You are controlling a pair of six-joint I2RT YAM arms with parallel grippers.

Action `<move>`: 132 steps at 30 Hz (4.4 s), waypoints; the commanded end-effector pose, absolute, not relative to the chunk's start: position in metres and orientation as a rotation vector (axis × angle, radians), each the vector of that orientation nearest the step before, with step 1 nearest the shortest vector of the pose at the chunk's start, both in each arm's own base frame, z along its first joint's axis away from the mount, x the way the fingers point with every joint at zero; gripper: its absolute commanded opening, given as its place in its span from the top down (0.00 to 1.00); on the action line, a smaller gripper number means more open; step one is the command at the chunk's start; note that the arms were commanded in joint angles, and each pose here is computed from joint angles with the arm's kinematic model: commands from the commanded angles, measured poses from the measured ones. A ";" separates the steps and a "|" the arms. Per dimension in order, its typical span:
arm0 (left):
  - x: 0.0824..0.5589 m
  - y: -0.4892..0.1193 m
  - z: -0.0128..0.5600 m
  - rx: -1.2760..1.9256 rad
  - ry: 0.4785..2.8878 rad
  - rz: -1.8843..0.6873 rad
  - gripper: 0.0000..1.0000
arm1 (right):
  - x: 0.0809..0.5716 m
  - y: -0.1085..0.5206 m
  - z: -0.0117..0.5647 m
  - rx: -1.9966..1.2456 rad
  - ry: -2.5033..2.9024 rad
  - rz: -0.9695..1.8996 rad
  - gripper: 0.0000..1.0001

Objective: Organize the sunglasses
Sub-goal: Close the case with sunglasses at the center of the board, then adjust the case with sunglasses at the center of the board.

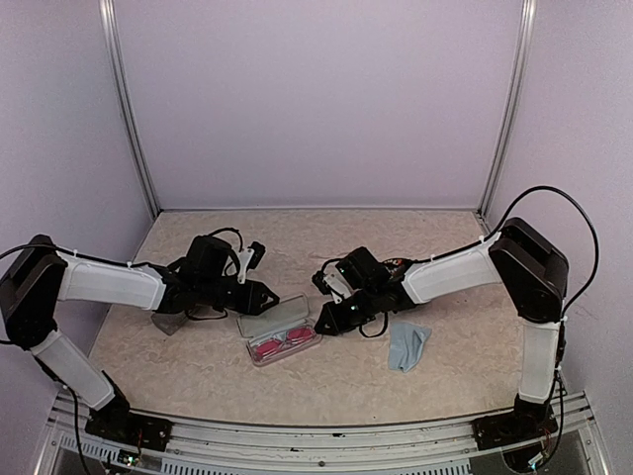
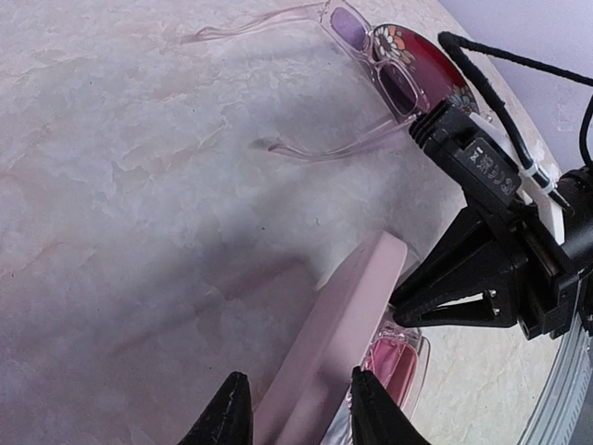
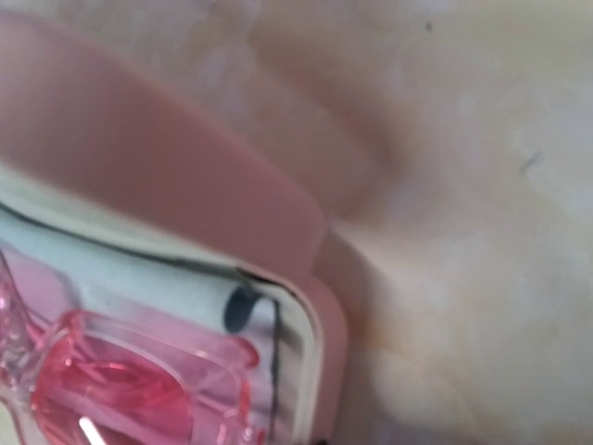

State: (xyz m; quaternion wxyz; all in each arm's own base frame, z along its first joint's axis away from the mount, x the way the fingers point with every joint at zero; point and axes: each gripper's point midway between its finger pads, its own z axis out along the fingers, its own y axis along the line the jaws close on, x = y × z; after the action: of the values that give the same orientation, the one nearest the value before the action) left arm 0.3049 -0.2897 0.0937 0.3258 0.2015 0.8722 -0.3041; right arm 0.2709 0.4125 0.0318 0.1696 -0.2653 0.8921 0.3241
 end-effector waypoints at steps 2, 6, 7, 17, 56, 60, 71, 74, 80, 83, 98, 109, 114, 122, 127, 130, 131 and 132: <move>0.299 -0.294 0.094 0.539 2.265 -0.829 0.67 | 0.267 0.415 0.021 -0.762 2.564 0.891 0.90; 0.293 -0.297 0.094 0.556 2.249 -0.837 0.71 | 0.265 0.416 0.021 -0.760 2.565 0.895 0.91; 0.292 -0.299 0.094 0.565 2.241 -0.834 0.73 | 0.265 0.416 0.020 -0.758 2.568 0.894 0.91; 0.264 -0.307 0.078 0.630 2.245 -0.832 0.83 | 0.261 0.417 0.018 -0.736 2.571 0.894 0.94; 0.206 -0.290 0.027 0.856 2.319 -0.213 0.01 | 0.263 0.415 0.032 -0.732 2.528 0.919 0.93; 0.209 -0.293 0.019 0.873 2.343 -0.186 0.01 | 0.262 0.415 0.033 -0.732 2.526 0.929 0.93; 0.215 -0.287 0.017 0.815 2.420 -0.293 0.12 | 0.262 0.417 0.032 -0.738 2.523 0.940 0.93; 0.215 -0.289 0.024 0.790 2.408 -0.354 0.22 | 0.262 0.418 0.030 -0.739 2.525 0.942 0.93; 0.214 -0.290 0.021 0.754 2.410 -0.406 0.52 | 0.261 0.418 0.030 -0.741 2.522 0.949 0.93; 0.215 -0.289 0.019 0.746 2.415 -0.393 0.56 | 0.261 0.417 0.031 -0.748 2.517 0.941 0.92; 0.215 -0.285 0.021 0.734 2.421 -0.345 0.54 | 0.259 0.395 0.059 -0.786 2.430 1.076 0.60; 0.216 -0.291 0.030 0.735 2.403 -0.363 0.55 | 0.244 0.398 0.049 -0.786 2.431 1.161 0.59; 0.216 -0.292 0.031 0.697 2.414 -0.374 0.55 | 0.244 0.411 0.047 -0.744 2.428 1.218 0.64; 0.215 -0.294 0.029 0.699 2.419 -0.383 0.55 | 0.241 0.420 0.038 -0.741 2.452 1.232 0.71; 0.214 -0.295 0.028 0.705 2.418 -0.383 0.55 | 0.242 0.425 0.040 -0.737 2.443 1.254 0.73; 0.214 -0.296 0.027 0.707 2.419 -0.384 0.55 | 0.243 0.427 0.039 -0.736 2.445 1.262 0.73; 0.214 -0.296 0.028 0.707 2.418 -0.386 0.55 | 0.243 0.427 0.039 -0.734 2.446 1.263 0.74; 0.214 -0.296 0.028 0.706 2.418 -0.386 0.55 | 0.244 0.428 0.038 -0.732 2.449 1.260 0.74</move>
State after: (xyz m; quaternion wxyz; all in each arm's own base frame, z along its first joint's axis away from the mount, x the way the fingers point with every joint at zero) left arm 0.2100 -0.2909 0.0217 0.2843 0.2695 0.9089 -0.1427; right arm 0.2440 0.4175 0.0363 0.1462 -0.2515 0.8561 0.4271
